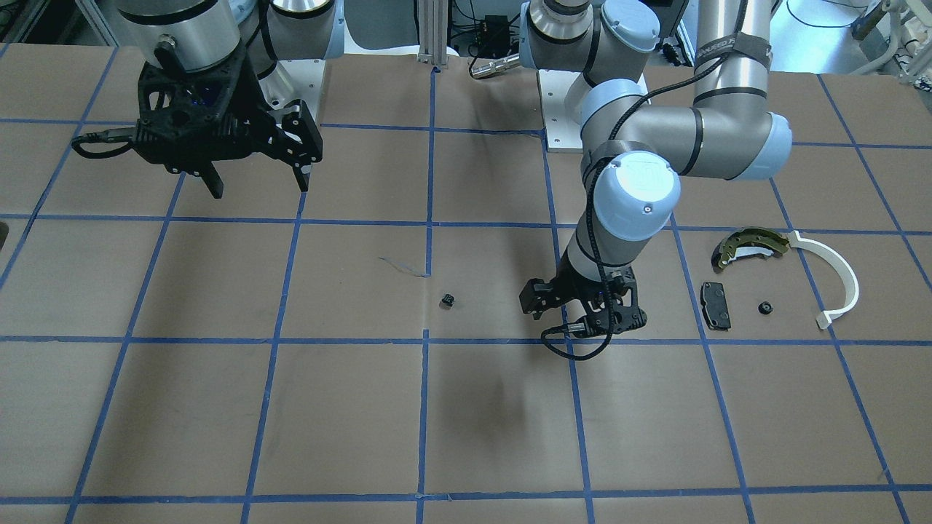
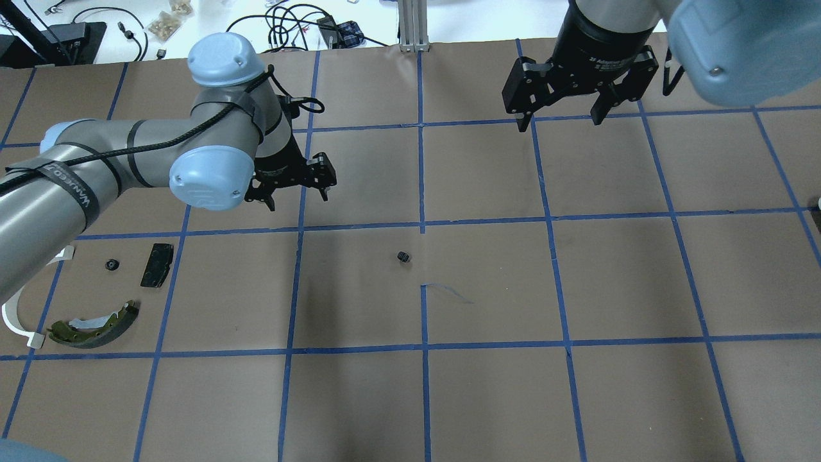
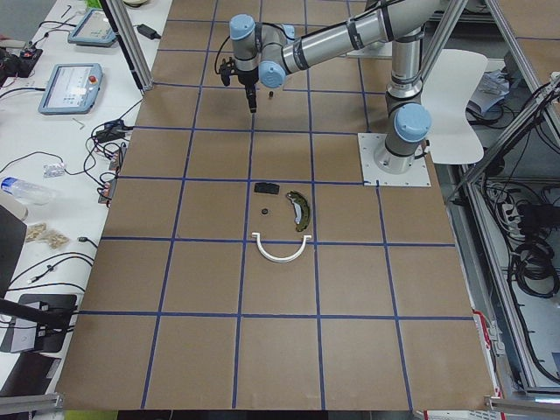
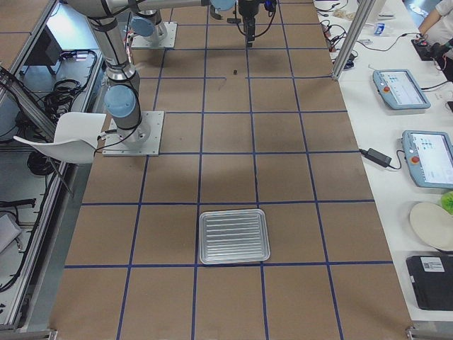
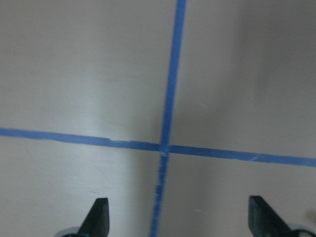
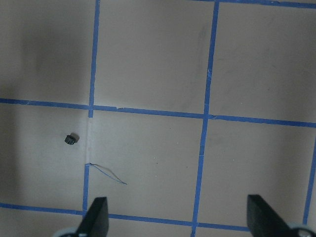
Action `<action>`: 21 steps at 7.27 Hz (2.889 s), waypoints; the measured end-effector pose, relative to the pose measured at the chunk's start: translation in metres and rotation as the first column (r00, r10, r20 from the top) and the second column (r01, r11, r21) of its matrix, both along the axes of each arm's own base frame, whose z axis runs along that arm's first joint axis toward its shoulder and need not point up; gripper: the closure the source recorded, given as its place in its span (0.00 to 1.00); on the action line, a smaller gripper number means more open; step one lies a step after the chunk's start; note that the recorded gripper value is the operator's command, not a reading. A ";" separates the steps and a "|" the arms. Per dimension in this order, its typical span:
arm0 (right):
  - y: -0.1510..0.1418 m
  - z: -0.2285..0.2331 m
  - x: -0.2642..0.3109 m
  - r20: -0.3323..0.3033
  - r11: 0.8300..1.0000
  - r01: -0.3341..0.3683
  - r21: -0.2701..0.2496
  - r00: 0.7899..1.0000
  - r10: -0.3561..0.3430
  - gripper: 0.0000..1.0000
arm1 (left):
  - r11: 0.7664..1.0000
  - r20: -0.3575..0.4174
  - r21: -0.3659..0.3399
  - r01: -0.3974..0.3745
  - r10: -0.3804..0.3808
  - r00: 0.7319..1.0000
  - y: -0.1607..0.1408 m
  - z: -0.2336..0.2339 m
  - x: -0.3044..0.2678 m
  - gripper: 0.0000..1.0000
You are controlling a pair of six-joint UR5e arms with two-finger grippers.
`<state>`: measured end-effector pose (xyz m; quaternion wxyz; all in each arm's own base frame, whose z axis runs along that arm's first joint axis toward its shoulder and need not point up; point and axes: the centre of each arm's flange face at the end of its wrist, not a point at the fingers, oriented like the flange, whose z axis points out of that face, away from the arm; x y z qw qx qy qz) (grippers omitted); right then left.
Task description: Place bearing gear from tray to pile
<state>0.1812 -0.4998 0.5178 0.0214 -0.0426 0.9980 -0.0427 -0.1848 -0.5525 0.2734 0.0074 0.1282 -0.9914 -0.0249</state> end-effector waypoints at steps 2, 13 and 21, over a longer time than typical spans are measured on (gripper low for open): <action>-0.002 0.009 -0.014 0.006 0.999 0.017 -0.031 1.000 -0.017 0.00 | 0.986 -0.023 0.011 -0.169 0.169 0.985 0.009 -0.017 -0.047 0.00; -0.018 0.005 -0.022 0.028 0.989 0.127 -0.078 0.992 -0.125 0.00 | 0.930 0.007 0.043 -0.364 0.364 0.931 0.044 -0.094 -0.144 0.58; -0.017 0.006 -0.021 0.029 0.981 0.176 -0.077 0.984 -0.175 0.00 | 0.980 -0.007 0.023 -0.196 0.196 0.981 0.007 -0.047 -0.084 1.00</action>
